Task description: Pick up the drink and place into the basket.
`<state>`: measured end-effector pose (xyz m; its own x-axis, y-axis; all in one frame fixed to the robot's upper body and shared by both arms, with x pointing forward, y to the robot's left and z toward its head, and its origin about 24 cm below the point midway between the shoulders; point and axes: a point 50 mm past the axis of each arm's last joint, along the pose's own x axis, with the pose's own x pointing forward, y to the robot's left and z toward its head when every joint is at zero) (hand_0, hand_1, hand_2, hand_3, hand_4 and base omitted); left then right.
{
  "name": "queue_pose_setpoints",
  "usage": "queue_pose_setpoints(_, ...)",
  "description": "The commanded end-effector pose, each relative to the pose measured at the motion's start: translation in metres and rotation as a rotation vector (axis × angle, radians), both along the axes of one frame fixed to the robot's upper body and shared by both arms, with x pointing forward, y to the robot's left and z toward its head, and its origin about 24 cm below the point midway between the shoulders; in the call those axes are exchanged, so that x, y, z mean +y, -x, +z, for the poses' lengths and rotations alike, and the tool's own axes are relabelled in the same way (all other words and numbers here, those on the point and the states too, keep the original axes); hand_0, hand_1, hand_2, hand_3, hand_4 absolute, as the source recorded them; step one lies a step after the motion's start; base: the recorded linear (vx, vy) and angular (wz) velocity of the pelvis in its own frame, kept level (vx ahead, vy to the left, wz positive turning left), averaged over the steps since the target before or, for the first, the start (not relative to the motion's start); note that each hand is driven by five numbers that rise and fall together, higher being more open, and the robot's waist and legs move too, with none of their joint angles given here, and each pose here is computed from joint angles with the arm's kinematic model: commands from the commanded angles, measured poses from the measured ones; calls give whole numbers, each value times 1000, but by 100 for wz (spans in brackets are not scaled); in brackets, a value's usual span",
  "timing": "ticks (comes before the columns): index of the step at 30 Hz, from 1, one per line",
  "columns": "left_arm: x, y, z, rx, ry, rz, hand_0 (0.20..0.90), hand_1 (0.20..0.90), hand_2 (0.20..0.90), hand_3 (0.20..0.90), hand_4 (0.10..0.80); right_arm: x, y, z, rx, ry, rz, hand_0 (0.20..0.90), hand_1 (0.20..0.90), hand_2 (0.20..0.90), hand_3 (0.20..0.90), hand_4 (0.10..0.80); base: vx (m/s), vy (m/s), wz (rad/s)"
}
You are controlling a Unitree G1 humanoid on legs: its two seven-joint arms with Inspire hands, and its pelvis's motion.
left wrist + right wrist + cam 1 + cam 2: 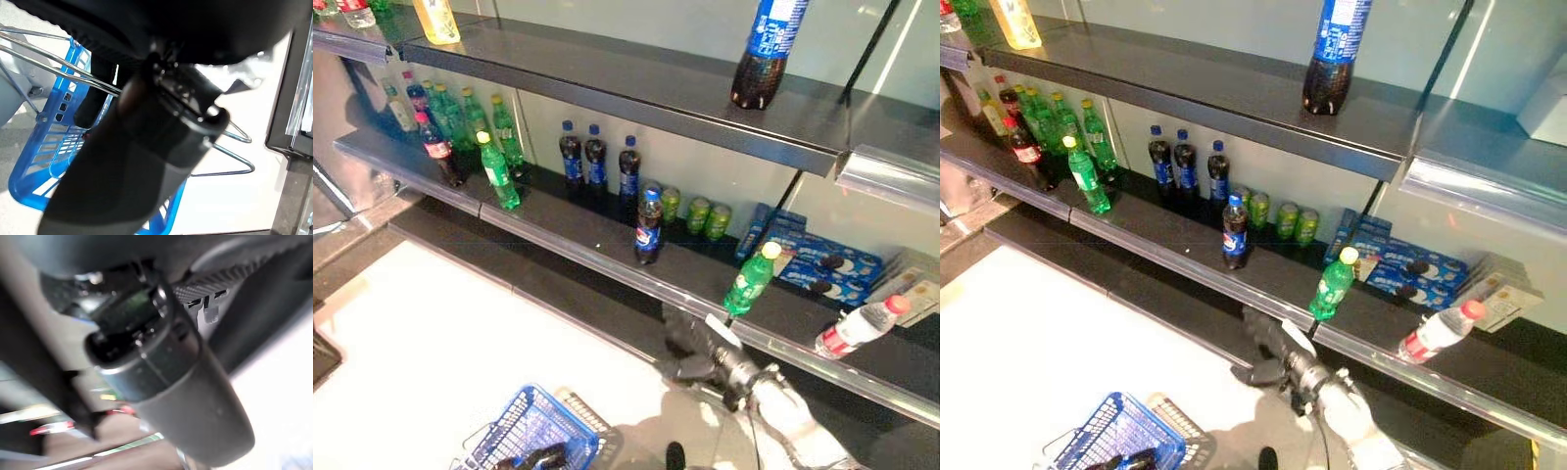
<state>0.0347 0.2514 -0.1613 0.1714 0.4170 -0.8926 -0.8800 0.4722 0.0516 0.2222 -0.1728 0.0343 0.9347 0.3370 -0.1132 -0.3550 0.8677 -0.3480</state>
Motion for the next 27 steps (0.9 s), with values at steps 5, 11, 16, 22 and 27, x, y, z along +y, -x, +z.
queue_pose_setpoints(5,-8,-52,11,-219,-32,-68,300,300,300,200,100,-12,-4,120,-712,-130,-107,900,900,900,900,800,6,82,-15)
queue_pose_setpoints(11,-9,-43,8,-206,-23,-59,300,300,300,200,100,-24,2,140,-860,-163,-229,900,900,900,900,800,-1,26,-5)
queue_pose_setpoints(16,-11,-38,5,-182,-13,-54,300,300,300,200,100,-32,0,134,-840,-184,-342,900,900,900,900,800,0,0,0)
queue_pose_setpoints(22,-9,-34,5,-178,-15,-53,300,300,300,200,100,-30,-6,113,-706,-173,-364,900,900,900,900,800,0,0,0)
queue_pose_setpoints(27,-9,-37,7,-190,-21,-53,300,300,300,200,100,-25,-10,102,-631,-174,-335,900,900,900,900,800,0,0,0)
